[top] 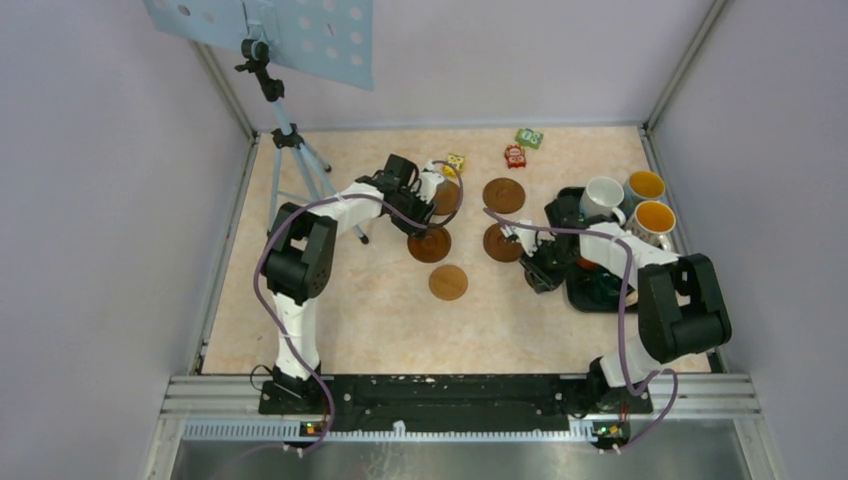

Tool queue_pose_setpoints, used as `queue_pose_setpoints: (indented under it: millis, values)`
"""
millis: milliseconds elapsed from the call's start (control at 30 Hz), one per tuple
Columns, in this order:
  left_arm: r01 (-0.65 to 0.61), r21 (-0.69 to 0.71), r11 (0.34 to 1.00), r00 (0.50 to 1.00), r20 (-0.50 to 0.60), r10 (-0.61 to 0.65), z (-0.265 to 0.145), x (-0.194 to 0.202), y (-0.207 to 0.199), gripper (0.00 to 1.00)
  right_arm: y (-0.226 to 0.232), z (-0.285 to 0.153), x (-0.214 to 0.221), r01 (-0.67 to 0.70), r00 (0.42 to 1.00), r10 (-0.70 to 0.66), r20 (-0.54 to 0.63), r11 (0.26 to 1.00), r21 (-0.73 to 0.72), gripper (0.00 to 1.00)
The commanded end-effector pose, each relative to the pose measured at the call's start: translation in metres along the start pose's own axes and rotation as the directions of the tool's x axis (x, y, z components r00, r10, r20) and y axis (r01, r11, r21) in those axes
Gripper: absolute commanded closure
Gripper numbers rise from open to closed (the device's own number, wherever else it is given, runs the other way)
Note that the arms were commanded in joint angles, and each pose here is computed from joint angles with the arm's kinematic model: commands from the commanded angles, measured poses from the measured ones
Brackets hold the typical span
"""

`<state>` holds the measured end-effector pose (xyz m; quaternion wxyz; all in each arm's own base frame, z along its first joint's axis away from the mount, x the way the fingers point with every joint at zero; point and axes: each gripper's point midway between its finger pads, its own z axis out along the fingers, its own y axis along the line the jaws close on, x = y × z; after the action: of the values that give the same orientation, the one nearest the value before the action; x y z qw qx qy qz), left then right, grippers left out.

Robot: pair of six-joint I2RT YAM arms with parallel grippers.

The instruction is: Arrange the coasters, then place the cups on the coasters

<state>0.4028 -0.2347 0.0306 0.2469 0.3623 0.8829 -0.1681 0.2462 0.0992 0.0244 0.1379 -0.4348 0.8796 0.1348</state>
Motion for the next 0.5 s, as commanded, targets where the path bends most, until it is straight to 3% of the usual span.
queue_pose_setpoints:
  millis: [0, 200, 467]
  values:
    - [0.003, 0.049, 0.999, 1.0, 0.002, -0.003, 0.015, -0.006, -0.012, 0.54, 0.04, 0.003, 0.023, 0.041, 0.996, -0.051, -0.067, 0.99, -0.132, 0.74]
    - [-0.008, 0.05, 0.999, 1.0, 0.006, 0.008, 0.022, -0.015, -0.014, 0.57, 0.056, 0.012, 0.021, 0.118, 0.988, -0.13, -0.087, 0.984, -0.132, 0.74]
    - [-0.003, 0.074, 0.997, 1.0, -0.006, 0.004, 0.027, -0.022, -0.018, 0.55, 0.071, 0.012, -0.005, 0.164, 0.986, -0.168, -0.01, 0.975, -0.152, 0.72]
